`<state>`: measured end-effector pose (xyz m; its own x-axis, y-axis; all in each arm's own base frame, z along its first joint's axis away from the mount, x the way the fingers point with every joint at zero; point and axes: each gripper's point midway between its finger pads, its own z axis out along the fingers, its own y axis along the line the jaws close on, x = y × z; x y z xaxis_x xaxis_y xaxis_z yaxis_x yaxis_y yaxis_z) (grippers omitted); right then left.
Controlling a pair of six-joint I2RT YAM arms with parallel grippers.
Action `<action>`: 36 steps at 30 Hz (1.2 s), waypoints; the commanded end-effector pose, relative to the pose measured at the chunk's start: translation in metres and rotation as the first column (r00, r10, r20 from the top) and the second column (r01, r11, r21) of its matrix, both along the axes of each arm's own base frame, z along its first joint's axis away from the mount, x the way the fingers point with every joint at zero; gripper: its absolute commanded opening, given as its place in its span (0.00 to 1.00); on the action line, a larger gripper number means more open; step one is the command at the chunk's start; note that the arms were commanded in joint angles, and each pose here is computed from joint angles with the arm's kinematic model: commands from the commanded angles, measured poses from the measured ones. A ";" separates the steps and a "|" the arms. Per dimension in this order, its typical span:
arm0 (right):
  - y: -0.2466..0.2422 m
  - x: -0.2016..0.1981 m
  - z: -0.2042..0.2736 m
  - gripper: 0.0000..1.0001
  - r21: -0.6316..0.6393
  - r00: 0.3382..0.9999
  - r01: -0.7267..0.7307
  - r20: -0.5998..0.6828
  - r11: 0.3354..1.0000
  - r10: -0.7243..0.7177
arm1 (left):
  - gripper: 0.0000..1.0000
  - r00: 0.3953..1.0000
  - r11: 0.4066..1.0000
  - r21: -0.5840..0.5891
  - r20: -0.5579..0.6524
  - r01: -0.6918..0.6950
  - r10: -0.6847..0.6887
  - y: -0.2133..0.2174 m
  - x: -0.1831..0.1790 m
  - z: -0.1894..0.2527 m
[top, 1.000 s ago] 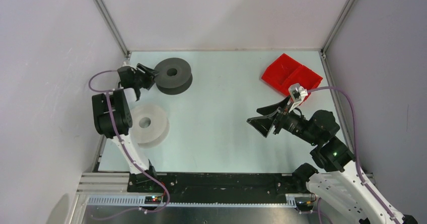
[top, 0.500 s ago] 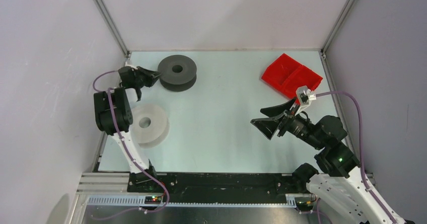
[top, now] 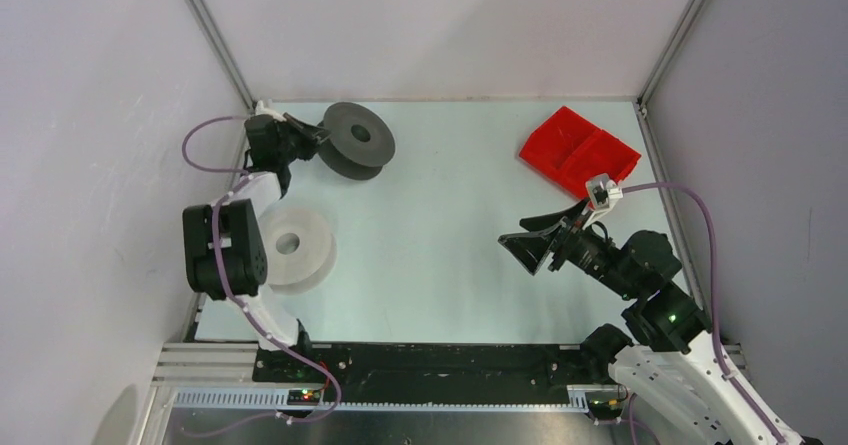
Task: Wrap the cables
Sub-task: Pick up the cable reel from the center of the board, then place the cable reel at the center of the board.
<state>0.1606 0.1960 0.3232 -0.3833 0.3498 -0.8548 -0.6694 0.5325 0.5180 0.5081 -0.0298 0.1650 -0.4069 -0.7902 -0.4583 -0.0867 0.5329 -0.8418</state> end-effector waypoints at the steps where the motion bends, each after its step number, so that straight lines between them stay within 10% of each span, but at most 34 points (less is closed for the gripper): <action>1: -0.002 0.002 0.003 0.85 0.018 1.000 0.021 -0.001 1.000 -0.021 | 0.00 0.998 0.961 0.278 0.058 -0.005 -0.012 -0.011 -0.020 0.042; 23: -0.005 0.024 -0.022 0.86 -0.062 0.995 0.099 -0.027 0.993 -0.101 | 0.00 0.867 0.507 0.801 -0.029 0.317 -0.497 -0.200 -0.192 0.102; 30: -0.007 0.026 -0.024 0.86 -0.069 0.993 0.109 -0.034 0.992 -0.112 | 0.01 0.841 0.473 0.798 -0.075 0.372 -0.535 -0.219 -0.201 0.090; 36: -0.009 0.025 -0.026 0.86 -0.073 0.992 0.119 -0.037 0.990 -0.121 | 0.22 0.830 0.477 0.795 -0.060 0.376 -0.555 -0.222 -0.203 0.099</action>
<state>0.1833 0.1913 0.2968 -0.3994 0.3379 -0.8522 -0.5820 0.6248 0.5205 0.2938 -0.2459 0.2171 -0.5429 0.2109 -0.8129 0.4626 0.8830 -0.0798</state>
